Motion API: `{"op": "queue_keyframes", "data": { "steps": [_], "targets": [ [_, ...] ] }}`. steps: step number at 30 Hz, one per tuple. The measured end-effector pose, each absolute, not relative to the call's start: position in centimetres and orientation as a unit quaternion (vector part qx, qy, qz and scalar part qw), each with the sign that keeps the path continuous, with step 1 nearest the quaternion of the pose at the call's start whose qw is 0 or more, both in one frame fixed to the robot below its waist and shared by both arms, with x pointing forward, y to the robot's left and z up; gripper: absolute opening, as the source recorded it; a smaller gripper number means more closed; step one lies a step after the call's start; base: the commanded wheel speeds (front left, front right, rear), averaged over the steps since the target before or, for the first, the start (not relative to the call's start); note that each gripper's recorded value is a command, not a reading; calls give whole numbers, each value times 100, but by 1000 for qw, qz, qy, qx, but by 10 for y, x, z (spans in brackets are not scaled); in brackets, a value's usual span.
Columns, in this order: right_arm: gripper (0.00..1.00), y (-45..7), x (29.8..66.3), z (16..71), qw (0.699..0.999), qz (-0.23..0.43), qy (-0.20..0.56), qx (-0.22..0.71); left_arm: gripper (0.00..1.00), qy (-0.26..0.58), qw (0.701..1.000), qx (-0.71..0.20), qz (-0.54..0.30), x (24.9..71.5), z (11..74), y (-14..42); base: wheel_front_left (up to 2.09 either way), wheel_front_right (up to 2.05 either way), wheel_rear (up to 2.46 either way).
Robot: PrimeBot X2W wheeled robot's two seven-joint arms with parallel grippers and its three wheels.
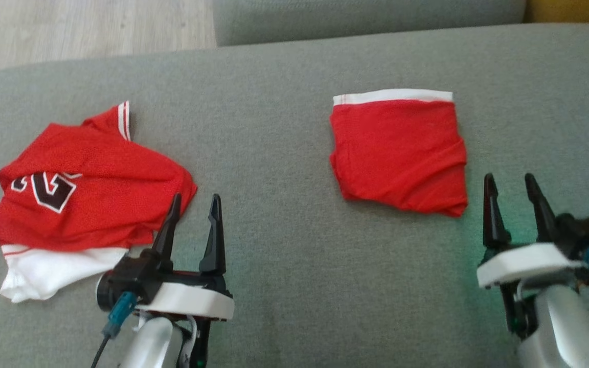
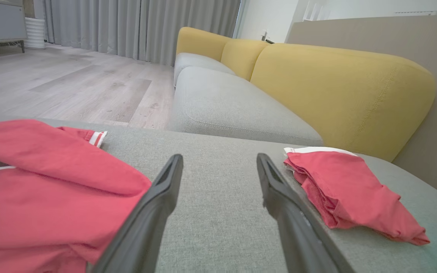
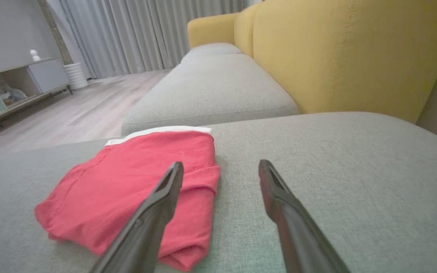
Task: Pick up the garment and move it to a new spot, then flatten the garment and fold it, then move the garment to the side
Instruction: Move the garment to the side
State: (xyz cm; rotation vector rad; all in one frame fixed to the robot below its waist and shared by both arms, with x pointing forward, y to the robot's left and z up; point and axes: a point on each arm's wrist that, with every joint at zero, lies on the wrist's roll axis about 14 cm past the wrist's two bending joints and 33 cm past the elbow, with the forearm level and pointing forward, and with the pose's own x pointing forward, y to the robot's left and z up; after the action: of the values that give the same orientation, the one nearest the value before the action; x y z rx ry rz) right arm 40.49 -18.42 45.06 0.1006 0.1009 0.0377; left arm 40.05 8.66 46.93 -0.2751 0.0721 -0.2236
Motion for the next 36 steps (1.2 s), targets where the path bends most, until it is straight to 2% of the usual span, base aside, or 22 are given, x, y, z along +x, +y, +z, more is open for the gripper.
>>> {"op": "queue_keyframes", "data": {
  "steps": [9, 12, 19, 20, 21, 30, 35, 36],
  "targets": [
    [100, -171, 465, 415, 986, 24, 143, 86, 100, 52, 984, -130, -107, 419, 454, 90, 0, 0, 0],
    [100, -159, 475, 392, 973, 25, 192, 126, 100, 57, 985, -128, -101, 421, 450, 95, 0, 0, 0],
    [99, -142, 488, 363, 957, 46, 262, 117, 100, 71, 986, -125, -82, 419, 439, 108, 0, 0, 0],
    [53, -141, 490, 363, 956, 50, 267, 113, 100, 71, 986, -125, -81, 418, 439, 109, 0, 0, 0],
    [0, -141, 493, 365, 956, 54, 267, 106, 100, 71, 986, -124, -81, 418, 440, 109, 0, 0, 0],
    [0, -149, 484, 377, 963, 91, 252, -3, 100, 54, 987, -124, -89, 417, 453, 104, 0, 0, 0],
    [0, -183, 483, 397, 966, 88, 232, -75, 100, 46, 986, -127, -99, 415, 460, 96, 0, 0, 0],
    [0, -204, 483, 405, 963, 84, 231, -113, 100, 48, 985, -129, -103, 414, 459, 93, 0, 0, 0]
  ]
}}
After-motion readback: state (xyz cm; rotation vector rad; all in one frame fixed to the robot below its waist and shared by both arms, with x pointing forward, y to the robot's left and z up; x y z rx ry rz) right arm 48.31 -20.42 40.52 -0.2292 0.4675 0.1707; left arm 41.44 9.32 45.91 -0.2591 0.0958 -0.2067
